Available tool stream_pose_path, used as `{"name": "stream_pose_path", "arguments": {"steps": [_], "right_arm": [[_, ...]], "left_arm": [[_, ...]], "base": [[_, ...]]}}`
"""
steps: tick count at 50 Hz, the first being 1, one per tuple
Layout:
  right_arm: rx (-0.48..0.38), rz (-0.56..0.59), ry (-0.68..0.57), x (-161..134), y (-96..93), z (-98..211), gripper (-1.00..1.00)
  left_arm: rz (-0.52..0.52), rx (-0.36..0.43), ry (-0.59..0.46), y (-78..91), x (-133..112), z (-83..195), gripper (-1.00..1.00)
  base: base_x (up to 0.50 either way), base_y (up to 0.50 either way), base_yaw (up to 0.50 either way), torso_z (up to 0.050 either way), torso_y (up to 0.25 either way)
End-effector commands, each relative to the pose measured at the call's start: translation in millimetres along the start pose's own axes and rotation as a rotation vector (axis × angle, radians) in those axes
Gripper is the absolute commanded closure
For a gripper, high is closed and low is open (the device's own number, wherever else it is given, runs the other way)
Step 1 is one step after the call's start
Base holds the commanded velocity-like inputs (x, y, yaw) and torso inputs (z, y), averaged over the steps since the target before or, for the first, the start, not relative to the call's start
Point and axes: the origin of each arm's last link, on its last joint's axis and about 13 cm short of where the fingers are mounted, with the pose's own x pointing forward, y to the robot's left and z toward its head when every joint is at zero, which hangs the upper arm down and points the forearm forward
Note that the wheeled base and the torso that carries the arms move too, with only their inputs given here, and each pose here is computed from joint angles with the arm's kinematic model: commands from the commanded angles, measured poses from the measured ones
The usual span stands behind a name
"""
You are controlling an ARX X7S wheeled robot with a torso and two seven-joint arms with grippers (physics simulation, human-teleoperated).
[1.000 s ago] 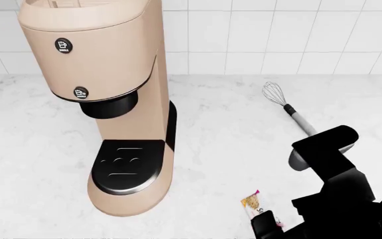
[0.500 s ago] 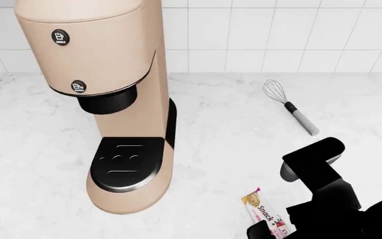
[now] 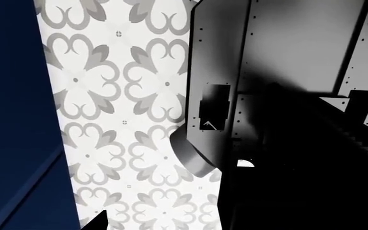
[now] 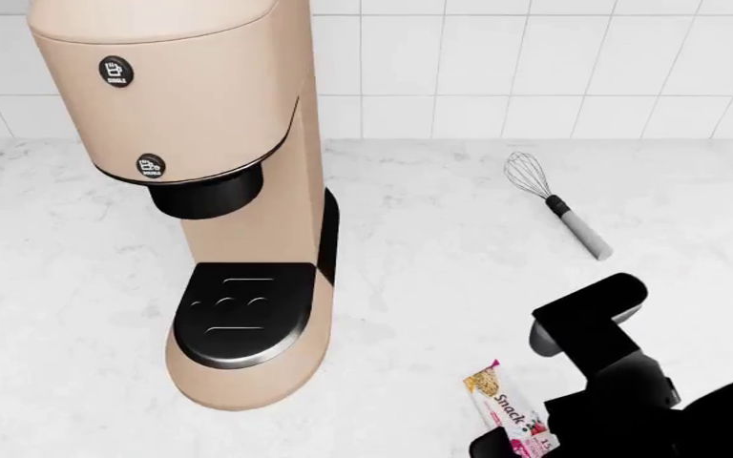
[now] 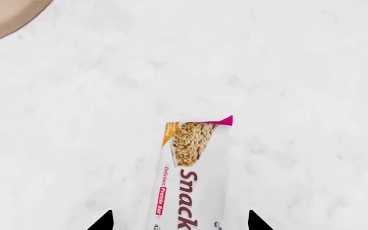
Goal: Pick the cereal and bar from the counter and place them in the cabinets closest to them.
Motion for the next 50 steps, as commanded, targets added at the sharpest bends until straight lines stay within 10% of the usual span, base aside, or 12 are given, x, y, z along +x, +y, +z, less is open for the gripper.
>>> {"name": "stream_pose_path", "arguments": {"steps": [1,31,32,50], "right_arm": [[-0.008,-0.001,-0.001,5.1,-0.7,-0.5,-1.00],[-0.009,0.017,0.033,18.0,1.8,-11.0,-1.00],[-0.009,0.019,0.034,18.3,1.9,-11.5,1.00],[-0.064,0.044,0.006,17.0,7.4,-10.0,1.00]], "left_arm": [[0.002,0.001,-0.001,0.0,0.0,0.0,-1.00],[-0.002,-0.001,-0.006,0.0,0.0,0.0,-1.00],[-0.002,0.000,-0.006,0.0,0.0,0.1,-1.00],[0.006,0.010,-0.015,0.1,0.1,0.2,-1.00]], "base": [[0.00,0.00,0.00,0.000,0.000],[0.00,0.00,0.00,0.000,0.000],[0.00,0.00,0.00,0.000,0.000],[0.00,0.00,0.00,-0.001,0.000]]}}
